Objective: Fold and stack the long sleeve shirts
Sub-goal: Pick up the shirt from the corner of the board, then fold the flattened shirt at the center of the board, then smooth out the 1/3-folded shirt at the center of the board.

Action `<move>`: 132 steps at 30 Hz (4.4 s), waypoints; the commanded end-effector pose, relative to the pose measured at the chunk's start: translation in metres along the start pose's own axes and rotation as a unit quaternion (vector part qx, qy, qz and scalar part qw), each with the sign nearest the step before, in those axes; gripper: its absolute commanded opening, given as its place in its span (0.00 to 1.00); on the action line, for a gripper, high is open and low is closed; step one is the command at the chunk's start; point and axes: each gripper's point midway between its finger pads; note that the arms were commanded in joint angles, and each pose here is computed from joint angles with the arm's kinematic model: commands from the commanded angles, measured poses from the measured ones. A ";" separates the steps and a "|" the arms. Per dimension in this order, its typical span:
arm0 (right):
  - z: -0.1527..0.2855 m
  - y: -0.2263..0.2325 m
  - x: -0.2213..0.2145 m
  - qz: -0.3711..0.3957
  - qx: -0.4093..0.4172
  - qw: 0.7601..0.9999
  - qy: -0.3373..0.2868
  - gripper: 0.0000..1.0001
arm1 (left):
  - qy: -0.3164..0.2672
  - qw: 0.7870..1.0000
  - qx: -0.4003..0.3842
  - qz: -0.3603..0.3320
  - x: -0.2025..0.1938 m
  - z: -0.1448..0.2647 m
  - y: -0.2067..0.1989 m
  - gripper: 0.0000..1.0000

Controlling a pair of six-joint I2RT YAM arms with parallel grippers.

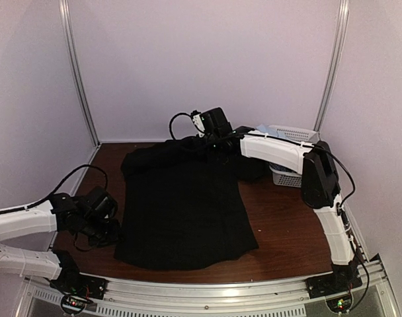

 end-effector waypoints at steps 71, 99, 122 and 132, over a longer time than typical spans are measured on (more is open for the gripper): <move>0.109 -0.225 0.049 -0.062 -0.199 0.978 -0.025 0.00 | 0.132 0.930 -0.078 -0.335 -0.054 -0.021 -0.161 0.00; 0.113 -0.120 0.027 -0.005 -0.047 0.997 0.052 0.00 | 0.091 0.936 -0.179 -0.288 -0.007 0.021 -0.195 0.52; 0.138 -0.063 0.056 -0.026 -0.097 0.994 0.037 0.00 | -0.095 0.966 -0.207 -0.120 0.280 -0.085 -0.245 0.30; 0.166 -0.073 0.077 -0.039 -0.101 0.994 0.018 0.01 | -0.078 0.963 -0.226 -0.122 0.296 -0.148 -0.258 0.28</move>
Point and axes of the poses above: each gripper's point midway between its finger pads, its own z axis back along the fingers, its own y axis along the line the jaws close on, x = y × z, and after that the axes turned 6 degrees about z, right-handed
